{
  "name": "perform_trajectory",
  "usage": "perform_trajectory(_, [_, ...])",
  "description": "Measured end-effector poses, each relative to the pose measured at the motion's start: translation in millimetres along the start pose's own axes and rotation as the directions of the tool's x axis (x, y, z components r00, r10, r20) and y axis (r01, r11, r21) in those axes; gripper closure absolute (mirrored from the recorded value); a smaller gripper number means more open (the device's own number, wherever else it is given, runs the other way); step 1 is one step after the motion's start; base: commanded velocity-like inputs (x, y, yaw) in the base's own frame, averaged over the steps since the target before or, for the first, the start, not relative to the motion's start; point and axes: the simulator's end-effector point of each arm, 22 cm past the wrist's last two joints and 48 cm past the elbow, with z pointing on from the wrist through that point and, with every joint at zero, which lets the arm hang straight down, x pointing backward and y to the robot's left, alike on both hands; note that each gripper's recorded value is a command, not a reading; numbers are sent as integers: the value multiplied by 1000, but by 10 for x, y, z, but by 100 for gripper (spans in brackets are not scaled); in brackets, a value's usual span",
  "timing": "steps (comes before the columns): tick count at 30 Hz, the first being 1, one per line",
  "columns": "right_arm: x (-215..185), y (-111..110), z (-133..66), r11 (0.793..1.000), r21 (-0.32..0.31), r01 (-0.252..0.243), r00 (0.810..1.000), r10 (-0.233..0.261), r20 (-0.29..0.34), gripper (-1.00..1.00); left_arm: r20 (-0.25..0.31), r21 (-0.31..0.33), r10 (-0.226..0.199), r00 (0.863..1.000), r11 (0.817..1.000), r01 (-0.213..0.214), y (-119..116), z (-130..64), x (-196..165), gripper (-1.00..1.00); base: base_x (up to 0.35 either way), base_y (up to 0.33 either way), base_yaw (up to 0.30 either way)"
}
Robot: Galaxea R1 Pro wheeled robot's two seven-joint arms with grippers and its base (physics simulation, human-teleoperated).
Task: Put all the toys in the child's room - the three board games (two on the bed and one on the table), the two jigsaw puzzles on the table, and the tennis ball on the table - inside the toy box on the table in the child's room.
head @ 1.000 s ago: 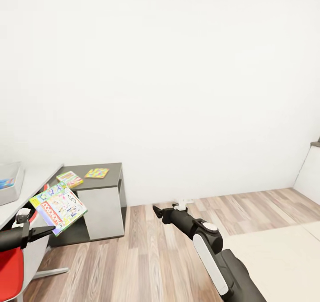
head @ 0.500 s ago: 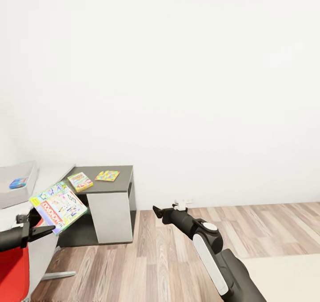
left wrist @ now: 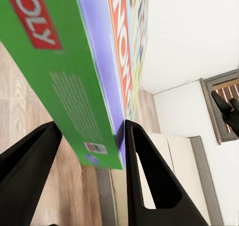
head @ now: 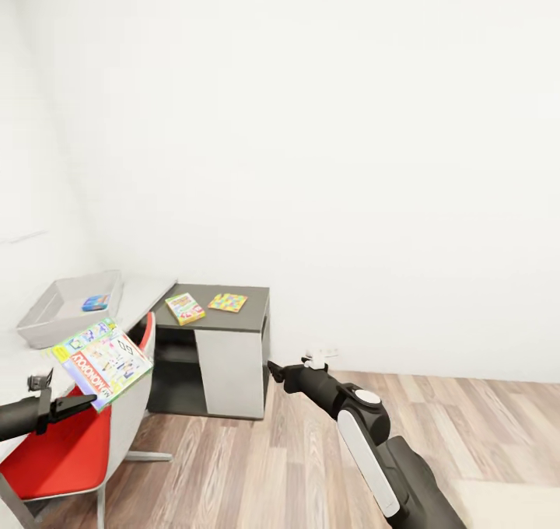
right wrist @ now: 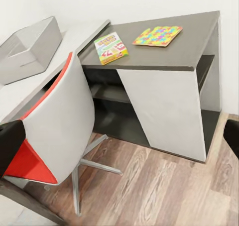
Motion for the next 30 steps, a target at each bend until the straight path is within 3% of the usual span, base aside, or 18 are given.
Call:
perform_trajectory(9, [-9,5,-5,1000,-1,0,1000,0,4,-100,30,9,7,1000,1000,-7,-17,-53,-60,100,51,35,205])
perform_trajectory(30, [-57,22,-17,1000,-4,2,1000,-2,17,-100,46,6,11,999,1000,-11,-12,-109,-102,100,300,88,6])
